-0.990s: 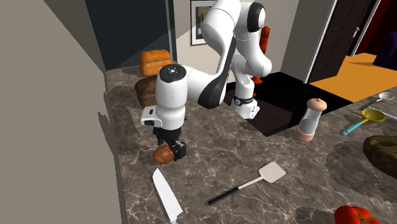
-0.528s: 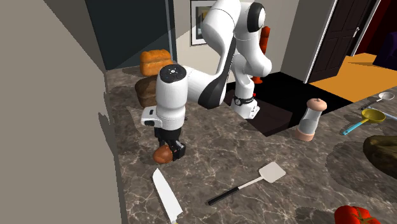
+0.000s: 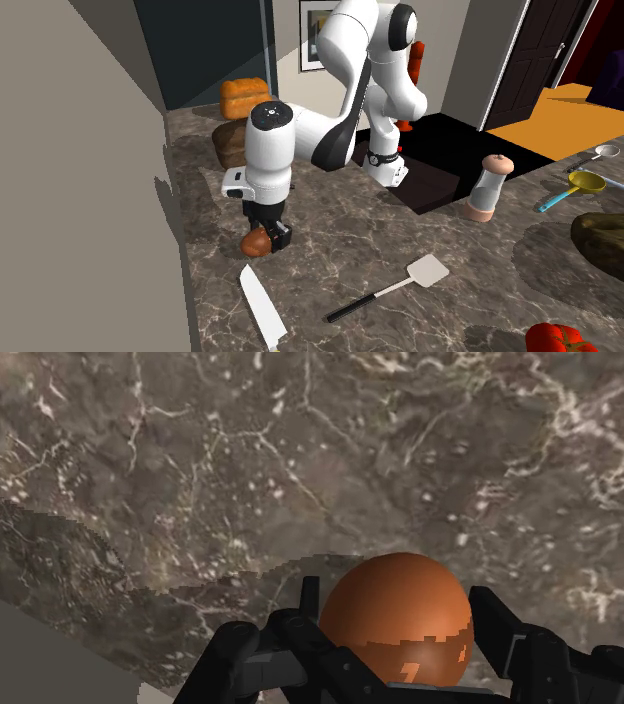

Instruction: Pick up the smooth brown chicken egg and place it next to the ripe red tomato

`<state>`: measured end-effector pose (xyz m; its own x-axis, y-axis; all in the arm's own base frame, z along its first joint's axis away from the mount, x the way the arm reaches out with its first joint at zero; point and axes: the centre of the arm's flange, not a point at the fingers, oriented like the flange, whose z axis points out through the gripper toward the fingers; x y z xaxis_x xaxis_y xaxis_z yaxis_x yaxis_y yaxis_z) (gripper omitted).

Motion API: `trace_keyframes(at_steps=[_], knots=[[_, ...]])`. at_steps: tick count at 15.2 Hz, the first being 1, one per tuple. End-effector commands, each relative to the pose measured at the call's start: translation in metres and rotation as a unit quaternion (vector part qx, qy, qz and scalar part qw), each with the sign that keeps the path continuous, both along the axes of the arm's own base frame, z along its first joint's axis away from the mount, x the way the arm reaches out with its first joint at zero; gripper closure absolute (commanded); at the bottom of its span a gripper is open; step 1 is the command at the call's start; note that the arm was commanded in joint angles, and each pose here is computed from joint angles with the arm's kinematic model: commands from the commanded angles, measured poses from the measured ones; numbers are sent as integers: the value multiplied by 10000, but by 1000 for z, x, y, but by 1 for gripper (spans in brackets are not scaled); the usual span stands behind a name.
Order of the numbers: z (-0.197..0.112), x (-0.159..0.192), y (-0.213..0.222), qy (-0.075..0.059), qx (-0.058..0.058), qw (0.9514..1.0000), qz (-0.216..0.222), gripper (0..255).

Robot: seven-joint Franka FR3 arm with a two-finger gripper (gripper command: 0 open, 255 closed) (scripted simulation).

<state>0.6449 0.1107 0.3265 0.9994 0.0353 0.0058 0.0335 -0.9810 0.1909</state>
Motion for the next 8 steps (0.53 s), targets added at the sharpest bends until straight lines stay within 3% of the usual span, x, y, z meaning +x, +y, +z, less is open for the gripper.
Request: trace_keyframes(at_steps=[1,8], knots=[[5,0,0,0,0,10000,-1,255],[42,0,0,0,0,10000,-1,255]])
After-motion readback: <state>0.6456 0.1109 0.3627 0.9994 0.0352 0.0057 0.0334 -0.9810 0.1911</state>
